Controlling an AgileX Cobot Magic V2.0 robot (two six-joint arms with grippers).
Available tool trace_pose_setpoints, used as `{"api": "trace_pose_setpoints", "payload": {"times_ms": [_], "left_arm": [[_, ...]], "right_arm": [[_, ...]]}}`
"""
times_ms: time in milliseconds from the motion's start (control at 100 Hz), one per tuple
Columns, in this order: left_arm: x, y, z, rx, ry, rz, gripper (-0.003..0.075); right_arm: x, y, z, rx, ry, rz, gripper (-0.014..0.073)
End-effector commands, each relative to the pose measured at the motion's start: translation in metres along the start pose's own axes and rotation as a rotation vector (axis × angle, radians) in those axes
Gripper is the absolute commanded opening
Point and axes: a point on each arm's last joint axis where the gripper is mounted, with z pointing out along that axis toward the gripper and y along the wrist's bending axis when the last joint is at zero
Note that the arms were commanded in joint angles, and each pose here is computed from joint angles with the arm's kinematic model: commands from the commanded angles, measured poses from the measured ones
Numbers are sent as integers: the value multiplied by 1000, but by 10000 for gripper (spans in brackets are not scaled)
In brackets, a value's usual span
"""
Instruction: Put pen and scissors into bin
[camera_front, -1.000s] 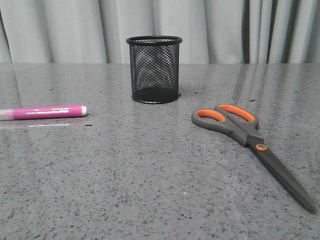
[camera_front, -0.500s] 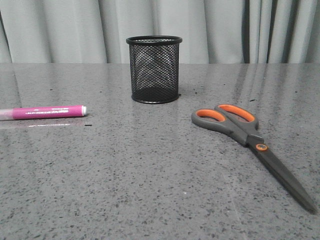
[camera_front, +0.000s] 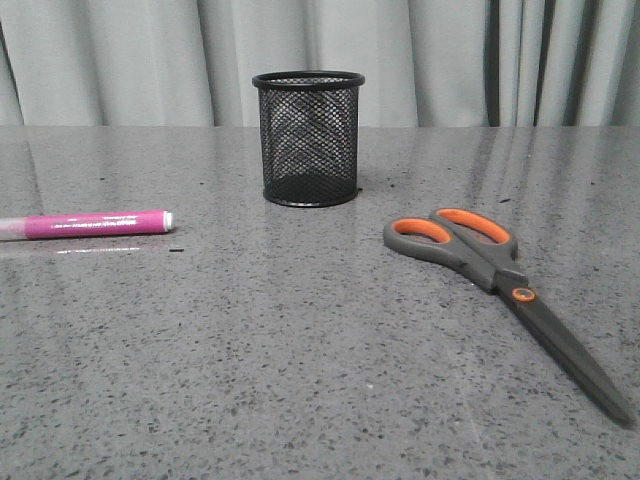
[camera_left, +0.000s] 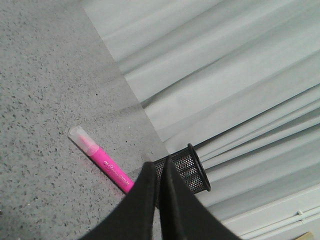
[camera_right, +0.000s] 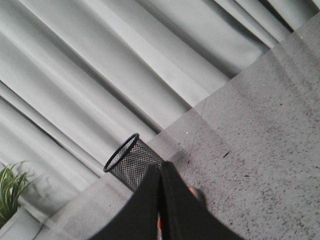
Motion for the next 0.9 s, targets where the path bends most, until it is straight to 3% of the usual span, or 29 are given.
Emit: {"api": "trace_pose_setpoints", "payload": {"times_ms": [0,100,250,320,530,730,890], "left_arm": [[-1,5,-2,8,-40,-18,-19],[-5,-8,-4,43,-45,128,46],[-23,-49,-9,124,-102,485,328],[-28,-67,-7,135,-71,649,333],[-31,-105,32,76,317,950,221],[-44,-120,91,-29,622,1162,222],[-44,-128,132,54,799,1370,273]], "right_arm": [[-18,16,-4,-61,-69,-72,-61],[-23,29,-6,-99,-26,-187,31],[-34,42,-7,-121,-19,-256,352],[-38,46,-5,-120,-11,-257,422],[-45,54,4,-102,22,-273,392],[-44,54,7,-93,46,-279,392],[-43,54,7,-93,54,-280,392]]}}
